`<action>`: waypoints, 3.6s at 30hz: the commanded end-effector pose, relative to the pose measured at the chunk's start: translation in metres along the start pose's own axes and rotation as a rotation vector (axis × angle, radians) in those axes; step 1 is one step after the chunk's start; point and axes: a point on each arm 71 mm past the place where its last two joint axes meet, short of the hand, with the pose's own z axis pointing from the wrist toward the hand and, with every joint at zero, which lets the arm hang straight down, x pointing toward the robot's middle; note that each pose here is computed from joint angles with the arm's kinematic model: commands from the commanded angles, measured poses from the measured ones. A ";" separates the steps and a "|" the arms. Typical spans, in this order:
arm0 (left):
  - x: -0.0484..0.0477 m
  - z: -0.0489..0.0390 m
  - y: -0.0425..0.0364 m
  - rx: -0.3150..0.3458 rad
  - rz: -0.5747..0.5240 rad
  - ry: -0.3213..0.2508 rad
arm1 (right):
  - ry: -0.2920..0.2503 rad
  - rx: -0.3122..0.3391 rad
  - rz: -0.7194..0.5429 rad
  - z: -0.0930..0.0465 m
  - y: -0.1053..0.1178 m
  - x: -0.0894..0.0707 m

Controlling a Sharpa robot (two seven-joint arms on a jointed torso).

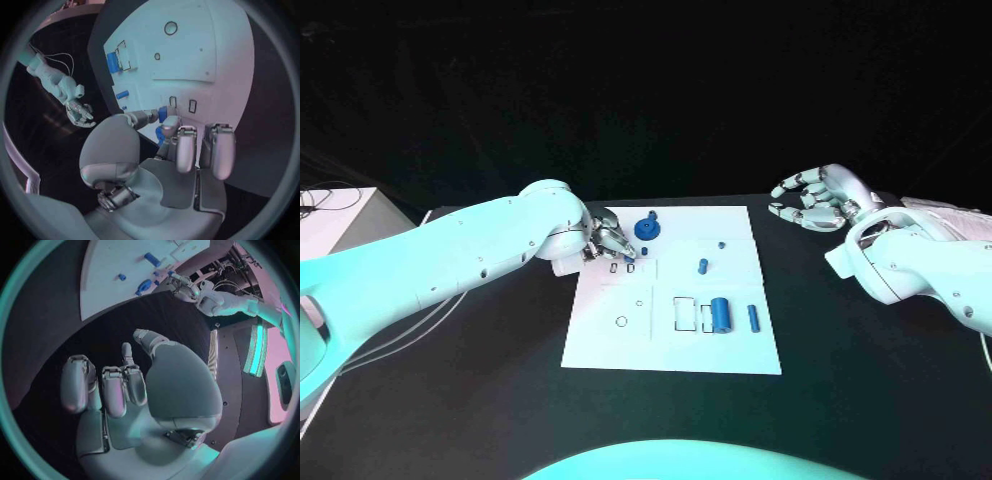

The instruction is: Assemble the parts on the task board

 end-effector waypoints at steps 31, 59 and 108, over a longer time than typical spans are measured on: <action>0.0116 0.0034 -0.0128 -0.004 0.183 -0.008 | -0.071 -0.059 0.013 0.002 0.007 -0.005; 0.0129 0.0024 -0.0110 -0.012 0.211 0.000 | -0.056 -0.054 0.014 0.003 0.006 -0.004; 0.0166 0.0088 -0.0100 -0.034 0.240 0.007 | -0.046 -0.048 0.016 0.003 0.006 -0.003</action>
